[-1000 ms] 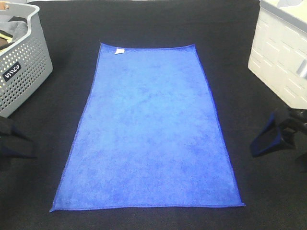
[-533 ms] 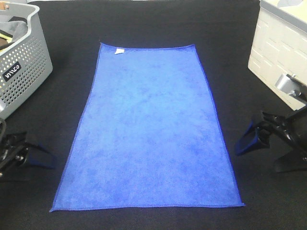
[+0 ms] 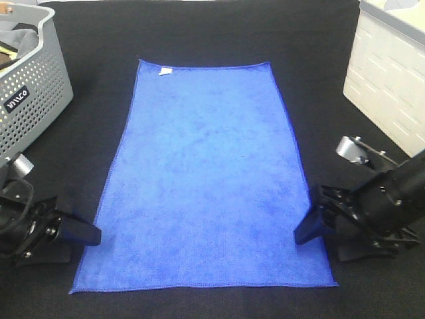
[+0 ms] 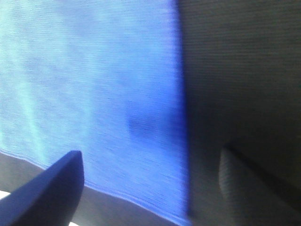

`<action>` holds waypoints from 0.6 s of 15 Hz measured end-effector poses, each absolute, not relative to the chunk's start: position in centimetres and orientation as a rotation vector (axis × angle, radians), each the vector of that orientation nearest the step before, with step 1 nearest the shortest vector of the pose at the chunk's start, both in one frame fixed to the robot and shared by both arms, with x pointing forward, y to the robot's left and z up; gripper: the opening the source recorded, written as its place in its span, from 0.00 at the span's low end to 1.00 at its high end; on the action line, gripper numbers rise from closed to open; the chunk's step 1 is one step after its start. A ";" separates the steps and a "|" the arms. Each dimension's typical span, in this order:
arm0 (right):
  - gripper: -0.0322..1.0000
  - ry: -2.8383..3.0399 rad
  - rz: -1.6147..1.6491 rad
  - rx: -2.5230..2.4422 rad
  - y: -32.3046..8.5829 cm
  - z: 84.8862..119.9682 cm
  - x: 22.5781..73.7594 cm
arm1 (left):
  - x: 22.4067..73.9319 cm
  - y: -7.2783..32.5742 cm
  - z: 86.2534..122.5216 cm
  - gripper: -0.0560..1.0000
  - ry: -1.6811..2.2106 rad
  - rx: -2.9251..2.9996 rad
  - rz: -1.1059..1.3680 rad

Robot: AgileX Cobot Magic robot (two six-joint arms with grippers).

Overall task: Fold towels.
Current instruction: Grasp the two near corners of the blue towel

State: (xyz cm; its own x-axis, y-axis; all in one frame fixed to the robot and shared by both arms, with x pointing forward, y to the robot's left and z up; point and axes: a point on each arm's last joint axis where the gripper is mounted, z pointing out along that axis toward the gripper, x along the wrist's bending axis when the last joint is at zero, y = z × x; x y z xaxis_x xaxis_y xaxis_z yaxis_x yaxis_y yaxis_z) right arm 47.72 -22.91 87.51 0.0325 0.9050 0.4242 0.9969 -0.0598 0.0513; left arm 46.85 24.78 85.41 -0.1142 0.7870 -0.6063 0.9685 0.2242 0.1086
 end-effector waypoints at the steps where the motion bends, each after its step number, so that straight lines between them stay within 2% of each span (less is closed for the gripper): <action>1: 0.76 -1.946 -0.510 -2.051 -22.1 87.2 47.7 | 46.9 24.6 85.1 0.66 1.930 1.602 -0.456; 3: 0.75 -1.932 -0.513 -2.049 -21.3 87.0 47.8 | 46.9 24.3 84.8 0.64 1.906 1.593 -0.485; 5: 0.68 -1.885 -0.524 -2.061 -20.7 86.6 47.8 | 46.9 24.0 84.3 0.60 1.879 1.580 -0.522; 7: 0.51 -1.868 -0.515 -2.080 -20.6 86.0 47.9 | 47.0 24.0 84.0 0.54 1.879 1.568 -0.539; 8: 0.32 -1.873 -0.513 -2.090 -20.7 85.9 48.0 | 47.2 24.0 83.8 0.43 1.883 1.574 -0.537; 9: 0.17 -1.875 -0.506 -2.098 -20.8 85.7 48.0 | 47.3 24.1 83.7 0.33 1.886 1.585 -0.529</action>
State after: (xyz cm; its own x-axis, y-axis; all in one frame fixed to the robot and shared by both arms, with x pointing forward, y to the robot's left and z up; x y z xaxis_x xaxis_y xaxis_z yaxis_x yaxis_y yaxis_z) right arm 47.97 -20.75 85.74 0.0951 0.8941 0.4377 0.9929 -0.1168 0.0229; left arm 47.31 24.06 83.67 -0.0955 0.7311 -0.6756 0.9758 0.2028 0.0815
